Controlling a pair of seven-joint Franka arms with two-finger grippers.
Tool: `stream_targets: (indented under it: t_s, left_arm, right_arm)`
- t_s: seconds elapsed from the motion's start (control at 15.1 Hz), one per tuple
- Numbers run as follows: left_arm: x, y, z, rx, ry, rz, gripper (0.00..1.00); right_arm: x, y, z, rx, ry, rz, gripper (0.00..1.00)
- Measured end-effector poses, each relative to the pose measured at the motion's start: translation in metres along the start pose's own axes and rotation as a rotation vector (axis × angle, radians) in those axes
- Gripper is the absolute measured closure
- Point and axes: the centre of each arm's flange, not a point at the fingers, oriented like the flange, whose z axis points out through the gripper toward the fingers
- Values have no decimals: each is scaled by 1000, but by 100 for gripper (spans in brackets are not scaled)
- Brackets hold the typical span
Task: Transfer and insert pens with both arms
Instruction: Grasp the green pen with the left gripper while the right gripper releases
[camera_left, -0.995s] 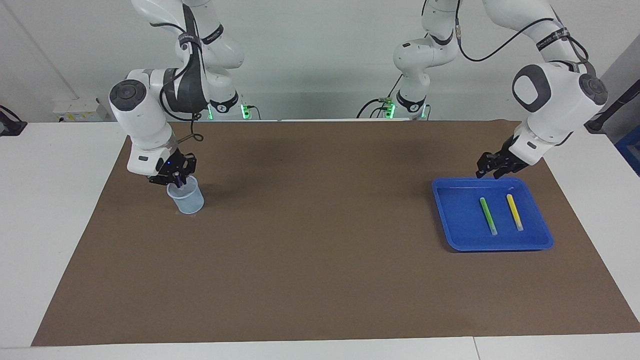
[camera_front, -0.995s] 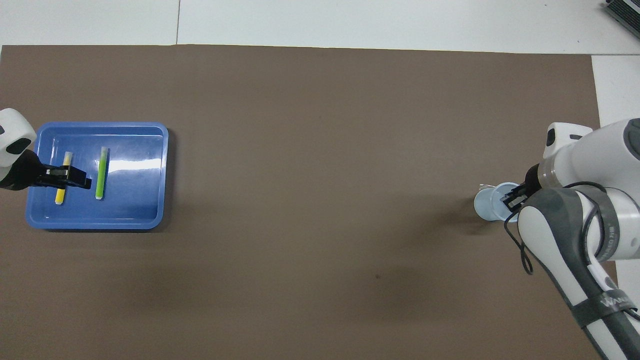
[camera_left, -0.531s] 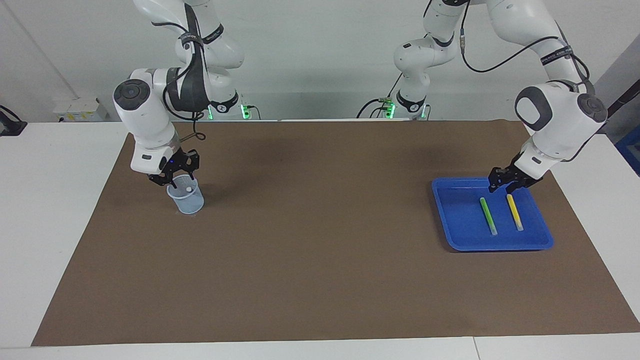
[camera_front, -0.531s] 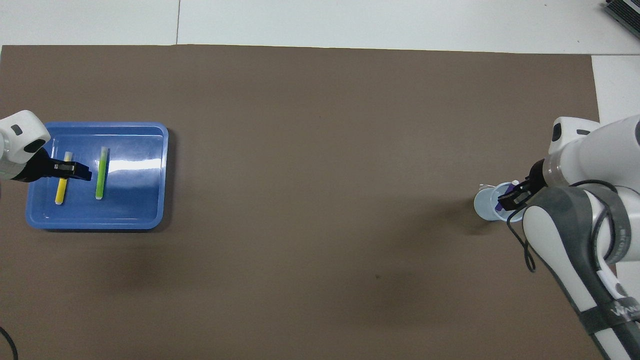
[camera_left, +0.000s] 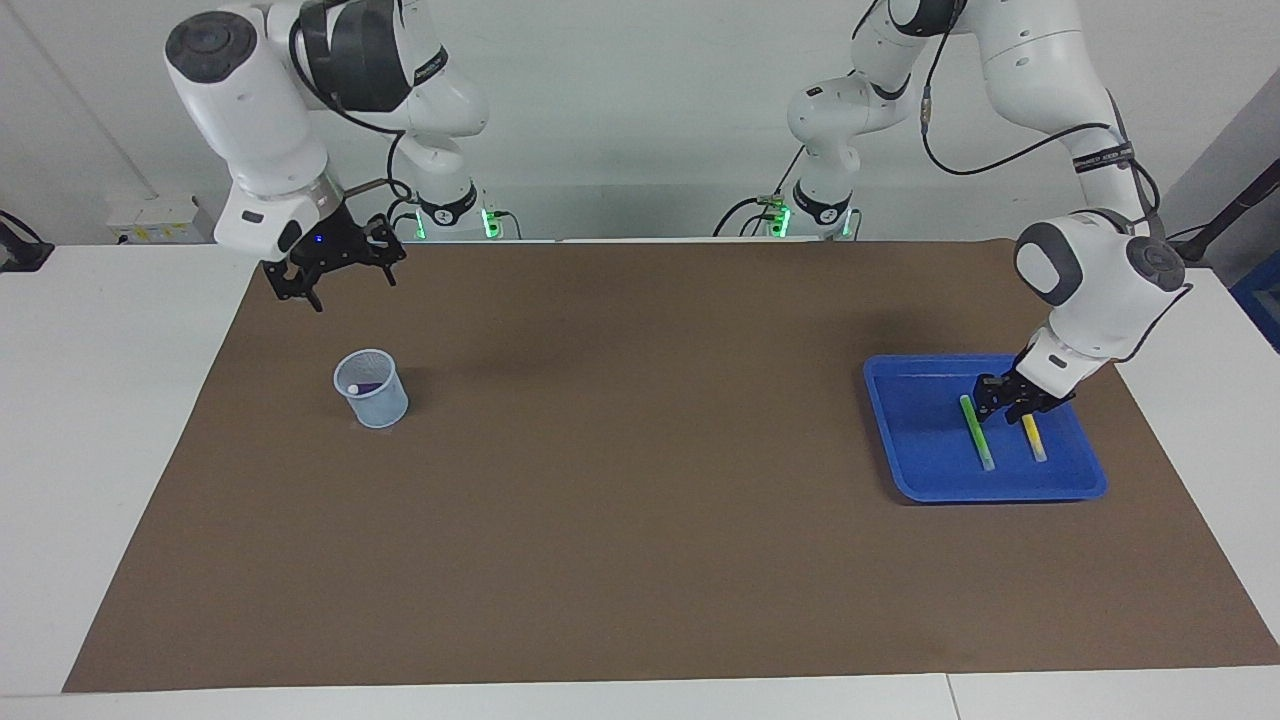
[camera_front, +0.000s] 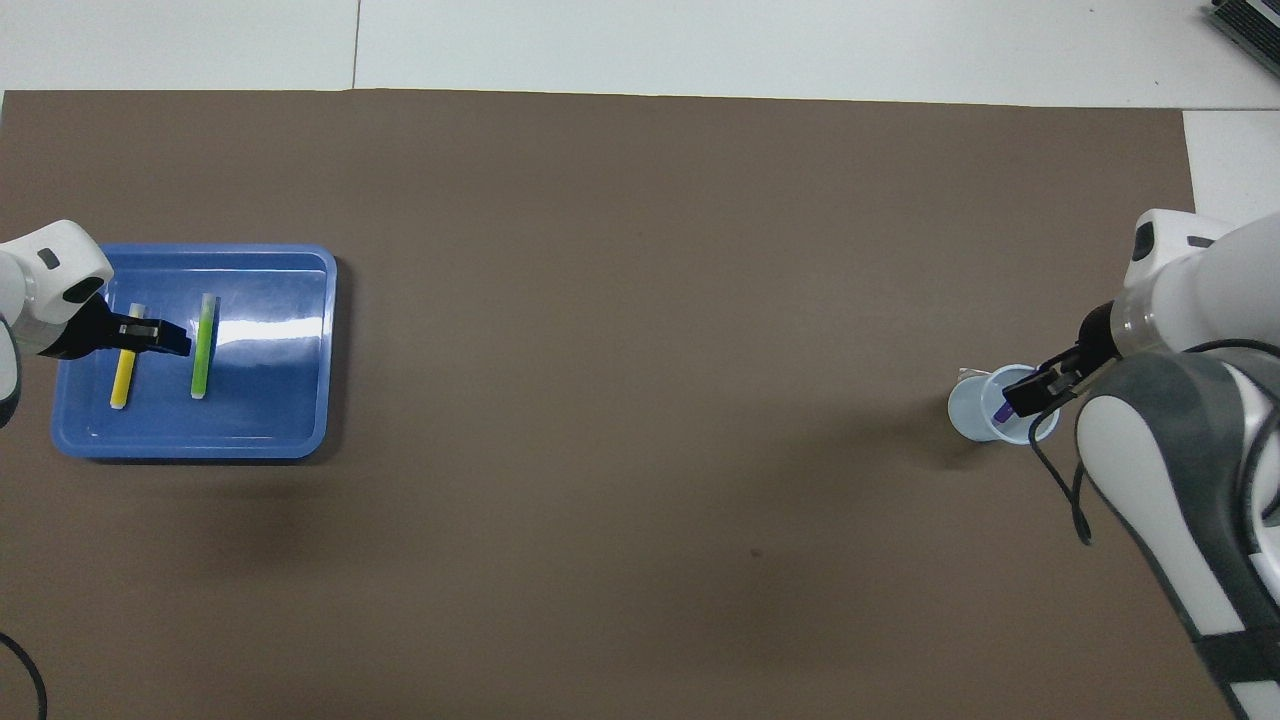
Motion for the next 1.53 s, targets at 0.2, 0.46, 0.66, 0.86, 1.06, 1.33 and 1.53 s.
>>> stream_targets:
  t_s: [0.2, 0.46, 0.66, 0.86, 1.06, 1.33, 1.53]
  left_arm:
    - [3, 2, 8, 1, 8, 4, 50]
    - [6, 0, 20, 4, 24, 3, 50]
    - [6, 0, 31, 3, 24, 2, 50]
    - [7, -2, 30, 7, 31, 2, 82]
    - [7, -2, 30, 7, 30, 2, 83]
    - [11, 0, 20, -13, -23, -48, 83]
    - [24, 11, -9, -30, -80, -132, 83]
  right_arm:
    - [7, -13, -6, -4, 15, 64, 0]
    - [18, -25, 1, 2, 15, 107, 0]
    - [22, -25, 6, 1, 21, 120, 0]
    - [24, -18, 8, -1, 36, 143, 0]
    - [18, 1, 10, 2, 29, 179, 0]
    - [12, 11, 13, 9, 7, 200, 0]
    - [11, 16, 14, 9, 10, 210, 0]
